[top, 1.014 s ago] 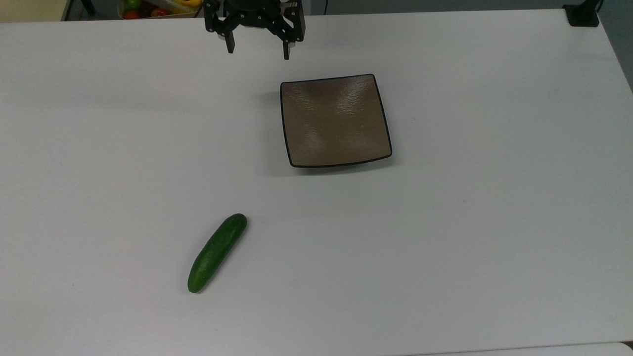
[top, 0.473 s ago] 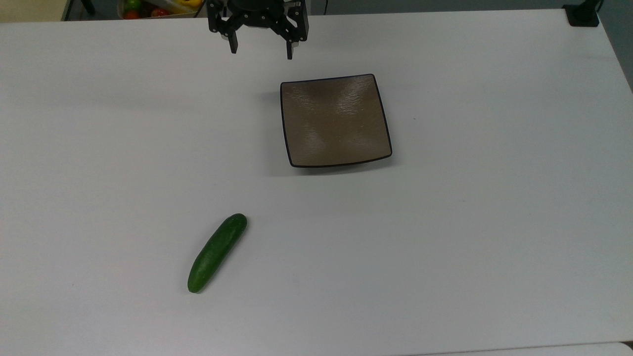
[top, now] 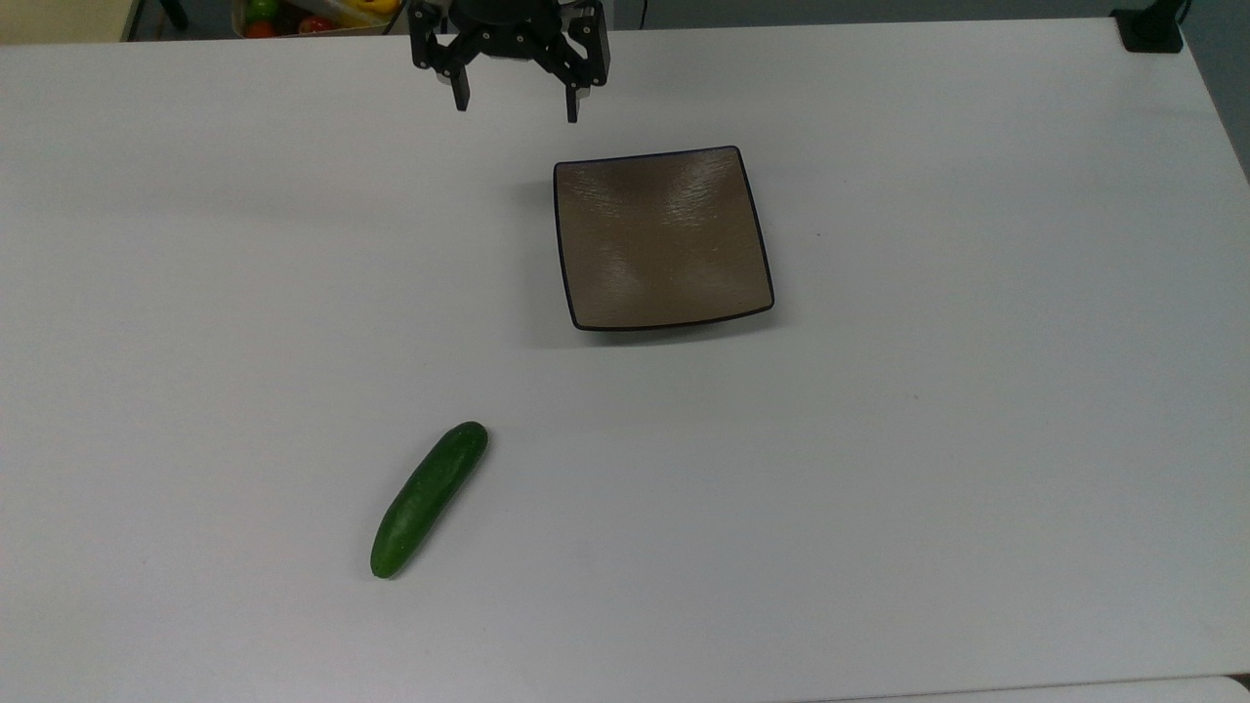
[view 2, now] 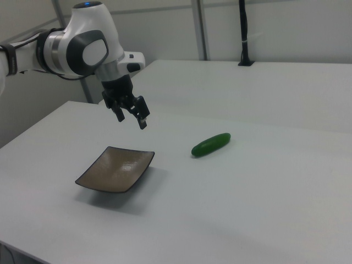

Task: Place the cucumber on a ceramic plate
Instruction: 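Move the open gripper toward the green cucumber, then lower the gripper onto the cucumber and close it around the middle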

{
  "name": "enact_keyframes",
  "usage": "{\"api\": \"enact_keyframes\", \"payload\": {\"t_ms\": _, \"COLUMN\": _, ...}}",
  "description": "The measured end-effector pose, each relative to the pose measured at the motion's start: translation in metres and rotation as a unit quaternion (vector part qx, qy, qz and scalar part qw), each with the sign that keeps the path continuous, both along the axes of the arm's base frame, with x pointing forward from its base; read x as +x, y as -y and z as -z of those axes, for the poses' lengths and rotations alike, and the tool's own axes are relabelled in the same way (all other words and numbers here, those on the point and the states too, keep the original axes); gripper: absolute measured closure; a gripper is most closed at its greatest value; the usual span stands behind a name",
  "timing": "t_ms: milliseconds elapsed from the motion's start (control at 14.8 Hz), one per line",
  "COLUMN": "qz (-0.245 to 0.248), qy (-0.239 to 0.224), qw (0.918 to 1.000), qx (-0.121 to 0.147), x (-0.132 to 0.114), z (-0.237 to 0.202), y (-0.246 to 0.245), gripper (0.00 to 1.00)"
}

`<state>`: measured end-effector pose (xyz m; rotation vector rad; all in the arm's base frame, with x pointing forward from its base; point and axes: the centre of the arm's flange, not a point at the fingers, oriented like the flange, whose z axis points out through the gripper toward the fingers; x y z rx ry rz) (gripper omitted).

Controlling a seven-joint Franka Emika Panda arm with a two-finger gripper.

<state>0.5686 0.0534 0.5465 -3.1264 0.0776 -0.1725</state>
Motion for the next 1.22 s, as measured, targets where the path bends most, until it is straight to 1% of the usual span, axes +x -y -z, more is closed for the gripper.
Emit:
{"api": "enact_keyframes", "payload": {"t_ms": 203, "qz": 0.006, "qy": 0.014, "qw": 0.9999, "qx": 0.002, "x": 0.009, "z": 0.005, "y": 0.000, "gripper": 0.00}}
{"api": "enact_keyframes", "payload": {"t_ms": 271, "qz": 0.020, "qy": 0.021, "qw": 0.9996, "qx": 0.005, "x": 0.016, "z": 0.008, "y": 0.000, "gripper": 0.00}}
{"api": "enact_keyframes", "payload": {"t_ms": 473, "qz": 0.037, "qy": 0.055, "qw": 0.9977, "qx": 0.012, "x": 0.040, "z": 0.017, "y": -0.002, "gripper": 0.00}}
{"api": "enact_keyframes", "payload": {"t_ms": 541, "qz": 0.043, "qy": 0.059, "qw": 0.9972, "qx": 0.014, "x": 0.046, "z": 0.021, "y": -0.003, "gripper": 0.00}}
{"api": "enact_keyframes", "payload": {"t_ms": 744, "qz": 0.085, "qy": 0.066, "qw": 0.9939, "qx": 0.023, "x": 0.071, "z": 0.030, "y": -0.005, "gripper": 0.00}}
{"api": "enact_keyframes", "payload": {"t_ms": 812, "qz": 0.106, "qy": 0.066, "qw": 0.9918, "qx": 0.027, "x": 0.085, "z": 0.036, "y": -0.006, "gripper": 0.00}}
{"api": "enact_keyframes", "payload": {"t_ms": 1014, "qz": 0.145, "qy": 0.066, "qw": 0.9867, "qx": 0.030, "x": 0.121, "z": 0.059, "y": -0.007, "gripper": 0.00}}
{"api": "enact_keyframes", "payload": {"t_ms": 1217, "qz": 0.171, "qy": 0.073, "qw": 0.9824, "qx": 0.016, "x": 0.146, "z": 0.077, "y": 0.000, "gripper": 0.00}}
